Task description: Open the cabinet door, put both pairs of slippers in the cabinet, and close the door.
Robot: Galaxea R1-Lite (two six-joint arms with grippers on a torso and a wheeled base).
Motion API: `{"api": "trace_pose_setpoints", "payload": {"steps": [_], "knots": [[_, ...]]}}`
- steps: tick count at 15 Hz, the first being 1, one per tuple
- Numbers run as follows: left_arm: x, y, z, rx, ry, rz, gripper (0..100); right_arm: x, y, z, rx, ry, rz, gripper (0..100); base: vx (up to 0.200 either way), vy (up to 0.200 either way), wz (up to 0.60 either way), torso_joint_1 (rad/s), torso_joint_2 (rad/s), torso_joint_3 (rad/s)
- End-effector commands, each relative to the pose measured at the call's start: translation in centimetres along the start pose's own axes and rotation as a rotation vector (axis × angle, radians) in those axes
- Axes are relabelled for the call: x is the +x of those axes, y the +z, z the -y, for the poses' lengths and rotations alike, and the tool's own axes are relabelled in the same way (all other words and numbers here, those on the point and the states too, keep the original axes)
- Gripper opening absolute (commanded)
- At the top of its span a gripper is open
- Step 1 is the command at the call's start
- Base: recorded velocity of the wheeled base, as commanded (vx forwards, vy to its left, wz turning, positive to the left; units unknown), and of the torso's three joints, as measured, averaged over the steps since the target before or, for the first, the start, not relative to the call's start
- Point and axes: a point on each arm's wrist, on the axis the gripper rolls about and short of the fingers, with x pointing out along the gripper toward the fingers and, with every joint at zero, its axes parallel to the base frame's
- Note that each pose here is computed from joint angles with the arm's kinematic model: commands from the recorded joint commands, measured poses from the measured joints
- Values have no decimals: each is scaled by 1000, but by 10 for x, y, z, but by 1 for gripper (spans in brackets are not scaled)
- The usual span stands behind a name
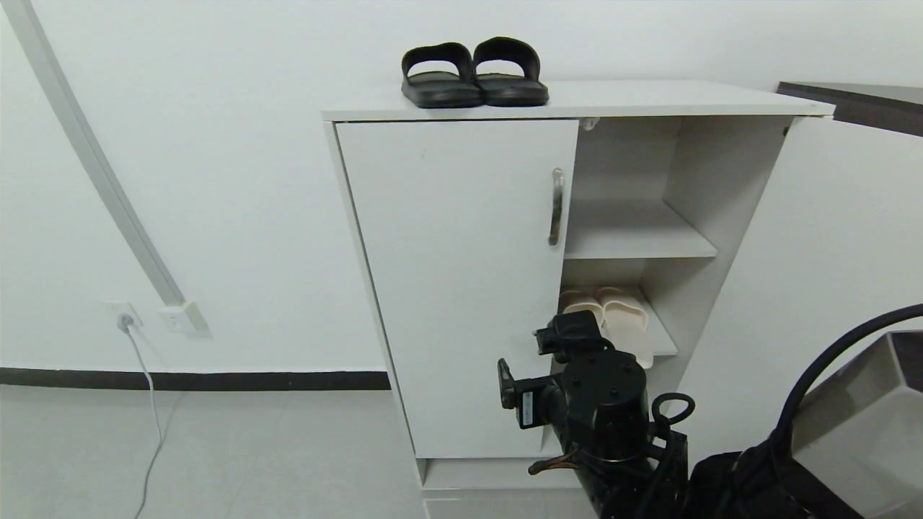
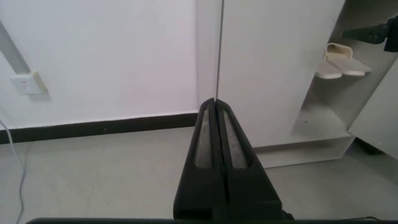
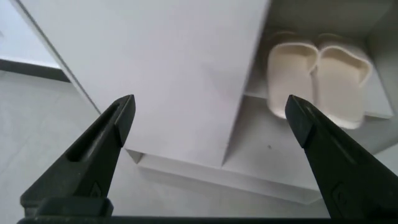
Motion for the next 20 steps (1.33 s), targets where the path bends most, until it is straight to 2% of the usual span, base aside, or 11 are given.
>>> {"api": "trace_pose_setpoints", "payload": {"steps": [1,2,7,20], "knots": [[0,0,0,0,-1,-1,0,0,-2,0,-3,0,-3,100,0,200,0,2,2,2],[0,0,0,0,-1,-1,0,0,-2,0,-3,0,-3,100,0,200,0,2,2,2],[0,0,0,-2,-1,-1,0,1,-5,9,-26,-7,9,100,0,0,0,0,0,0],[0,0,0,-2,-1,-1,0,2,-9,8,-46,-2,1,100,0,0,0,0,0,0]]}}
